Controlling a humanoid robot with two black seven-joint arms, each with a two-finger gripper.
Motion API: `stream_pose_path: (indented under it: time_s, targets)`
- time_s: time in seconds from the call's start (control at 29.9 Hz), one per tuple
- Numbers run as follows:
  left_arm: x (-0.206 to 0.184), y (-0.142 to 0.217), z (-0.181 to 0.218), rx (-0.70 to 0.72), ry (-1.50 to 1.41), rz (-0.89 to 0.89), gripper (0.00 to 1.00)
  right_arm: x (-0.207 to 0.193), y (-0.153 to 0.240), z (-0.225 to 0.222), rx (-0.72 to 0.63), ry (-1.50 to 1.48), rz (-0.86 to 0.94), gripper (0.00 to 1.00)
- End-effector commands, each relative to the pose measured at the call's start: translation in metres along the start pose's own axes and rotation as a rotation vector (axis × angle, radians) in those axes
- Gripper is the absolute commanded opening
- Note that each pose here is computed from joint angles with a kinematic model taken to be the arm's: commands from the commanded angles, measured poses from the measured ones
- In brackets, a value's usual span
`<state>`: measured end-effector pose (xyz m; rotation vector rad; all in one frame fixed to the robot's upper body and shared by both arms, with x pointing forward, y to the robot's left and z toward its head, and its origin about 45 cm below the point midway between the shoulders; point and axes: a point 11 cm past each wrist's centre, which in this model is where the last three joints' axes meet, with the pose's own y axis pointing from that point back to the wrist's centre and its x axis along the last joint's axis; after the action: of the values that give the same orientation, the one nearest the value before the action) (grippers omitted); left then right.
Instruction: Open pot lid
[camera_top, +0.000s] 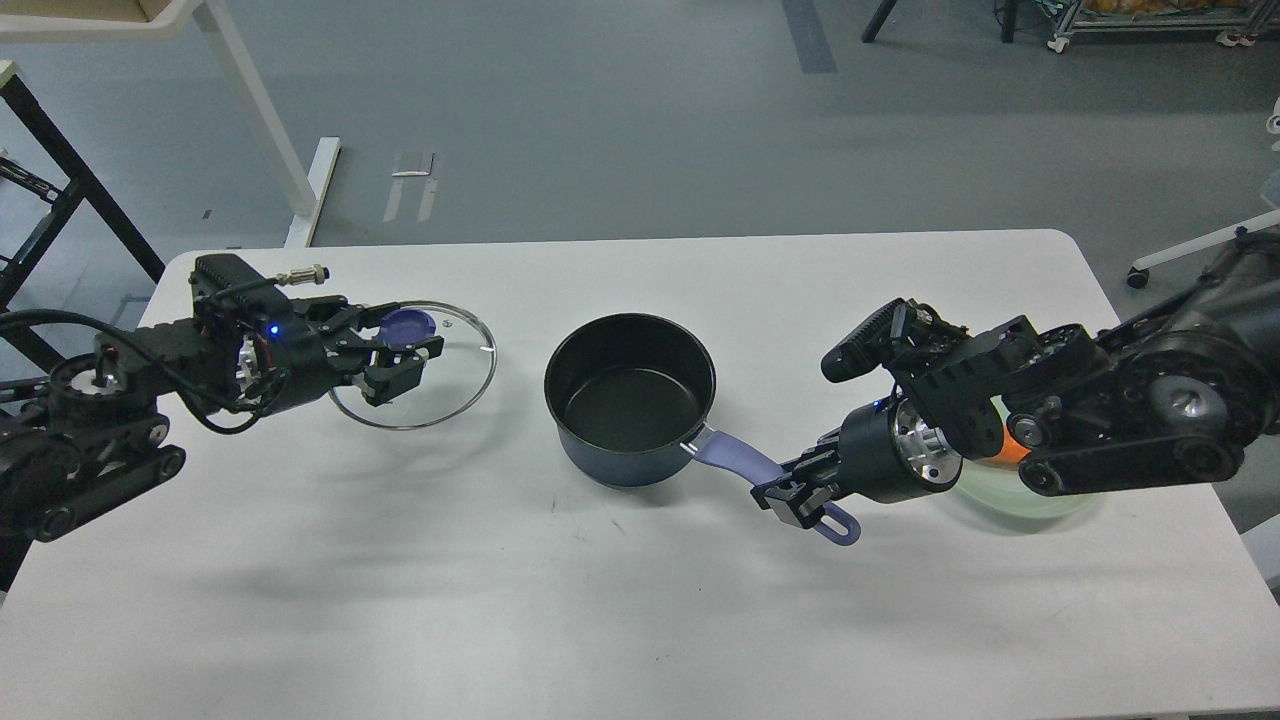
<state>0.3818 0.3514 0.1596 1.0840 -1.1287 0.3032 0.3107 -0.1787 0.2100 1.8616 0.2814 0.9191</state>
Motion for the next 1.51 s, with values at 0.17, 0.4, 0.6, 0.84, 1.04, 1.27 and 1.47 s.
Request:
stream_pose_path:
  time_s: [0.17,0.4,0.6,0.84,1.04,1.27,1.47]
  targets:
    - [-0.039,0.018,-0.024,0.057,0.013,-0.045,0.42,-0.001,0.002,0.003,-0.004,-0.009,0.005,0.24]
    - [-0.058,0.021,-0.019,0.053,0.036,-0.075,0.43,-0.001,0.002,0.002,-0.002,-0.010,0.003,0.24]
    - [-0.059,0.021,-0.019,0.054,0.040,-0.075,0.60,-0.001,0.002,0.001,-0.001,-0.009,0.005,0.25]
    - [-0.044,0.020,-0.023,0.070,0.133,-0.007,0.87,-0.003,0.002,0.003,0.000,-0.024,0.015,0.64]
    - [-0.041,0.020,-0.025,0.079,0.159,0.013,0.93,0.000,0.004,0.004,0.000,-0.034,0.035,0.75]
    - [0.023,0.022,-0.049,0.152,0.403,0.253,0.99,0.054,0.038,0.014,0.022,-0.158,0.290,0.97]
    - [0.065,0.014,-0.053,0.158,0.693,0.461,0.99,0.105,0.111,0.037,0.076,-0.354,0.650,0.99]
